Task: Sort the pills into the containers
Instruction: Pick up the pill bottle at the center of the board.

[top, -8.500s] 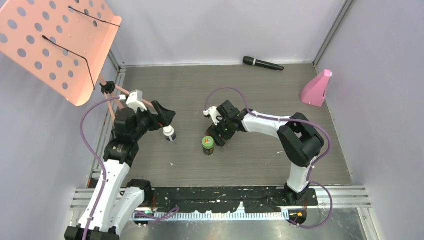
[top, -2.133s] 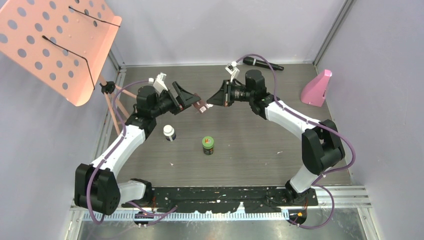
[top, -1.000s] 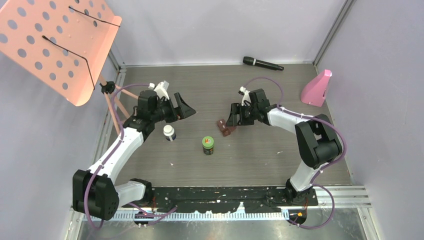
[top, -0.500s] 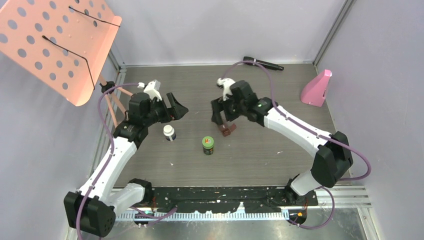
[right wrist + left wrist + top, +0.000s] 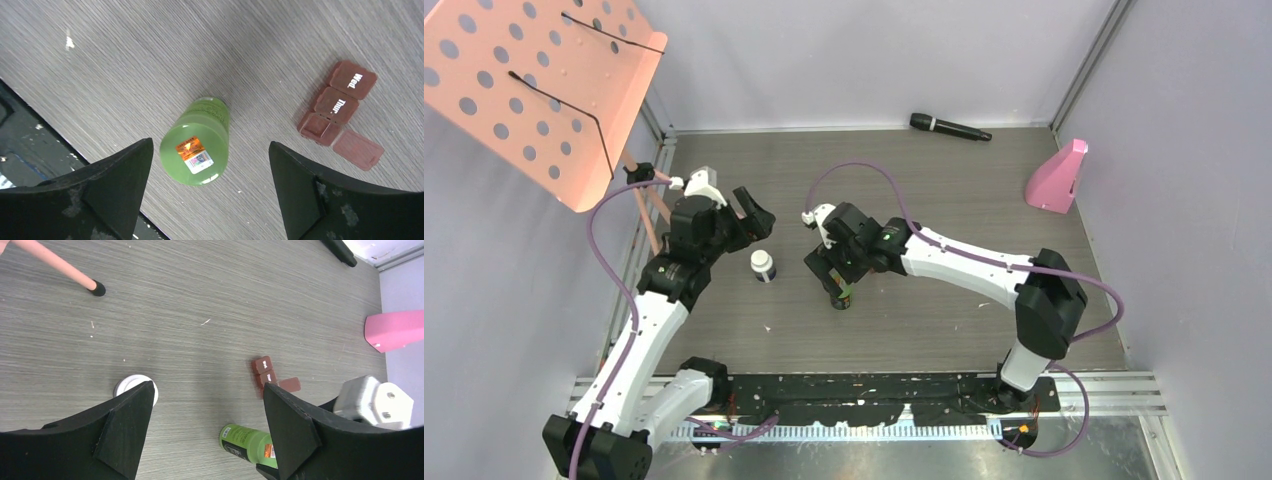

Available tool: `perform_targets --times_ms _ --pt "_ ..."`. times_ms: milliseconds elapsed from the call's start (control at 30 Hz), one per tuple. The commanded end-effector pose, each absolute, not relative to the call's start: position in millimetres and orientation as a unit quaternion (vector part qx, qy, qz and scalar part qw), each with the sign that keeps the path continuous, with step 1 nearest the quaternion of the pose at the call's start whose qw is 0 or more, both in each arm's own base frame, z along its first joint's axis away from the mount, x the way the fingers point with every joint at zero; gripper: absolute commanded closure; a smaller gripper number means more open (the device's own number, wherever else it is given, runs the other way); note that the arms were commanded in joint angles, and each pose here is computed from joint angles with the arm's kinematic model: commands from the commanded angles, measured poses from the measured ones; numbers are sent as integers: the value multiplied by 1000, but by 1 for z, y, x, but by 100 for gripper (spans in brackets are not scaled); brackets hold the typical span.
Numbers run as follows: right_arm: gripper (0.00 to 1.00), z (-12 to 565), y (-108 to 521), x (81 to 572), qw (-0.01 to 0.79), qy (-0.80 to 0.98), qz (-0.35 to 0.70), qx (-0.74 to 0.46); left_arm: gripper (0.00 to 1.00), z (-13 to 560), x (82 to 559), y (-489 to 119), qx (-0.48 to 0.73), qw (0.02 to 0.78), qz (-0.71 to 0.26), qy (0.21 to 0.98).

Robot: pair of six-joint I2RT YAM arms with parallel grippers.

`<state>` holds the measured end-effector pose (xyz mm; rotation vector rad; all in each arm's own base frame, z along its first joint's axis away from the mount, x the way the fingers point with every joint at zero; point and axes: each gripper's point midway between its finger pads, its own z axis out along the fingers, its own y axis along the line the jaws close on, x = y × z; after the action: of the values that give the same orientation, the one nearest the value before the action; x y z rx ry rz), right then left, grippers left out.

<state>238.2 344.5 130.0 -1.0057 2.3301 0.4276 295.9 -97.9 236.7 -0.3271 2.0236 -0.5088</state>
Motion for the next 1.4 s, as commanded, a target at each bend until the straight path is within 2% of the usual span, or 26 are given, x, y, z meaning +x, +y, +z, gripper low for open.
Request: perform_targets --times_ms 0,333,400,433,500,600,733,1000,1200,1367 --pt "12 136 344 241 281 867 140 -387 18 237 298 -92 -155 495 -203 831" --pt "34 122 354 227 241 870 161 -399 18 231 301 -97 -147 489 -209 834" --pt "44 122 354 226 239 871 163 -397 18 229 301 -99 -142 488 -212 834" --pt "53 122 353 228 241 875 158 -389 17 229 302 -99 -141 490 -212 834" --pt "62 131 347 237 266 880 139 -369 17 227 301 -104 -130 486 -224 834" --pt "65 155 342 251 307 877 135 -345 17 225 303 -108 -127 488 -233 832" --pt "64 183 338 267 328 875 161 -318 18 226 306 -131 -92 486 -282 822" --pt "67 217 316 289 298 879 289 -234 18 230 292 -184 54 491 -331 804" --pt "67 238 306 293 281 872 357 -182 13 250 271 -219 190 536 -386 727" --pt "67 257 312 289 271 852 409 -184 13 250 247 -252 326 523 -403 677"
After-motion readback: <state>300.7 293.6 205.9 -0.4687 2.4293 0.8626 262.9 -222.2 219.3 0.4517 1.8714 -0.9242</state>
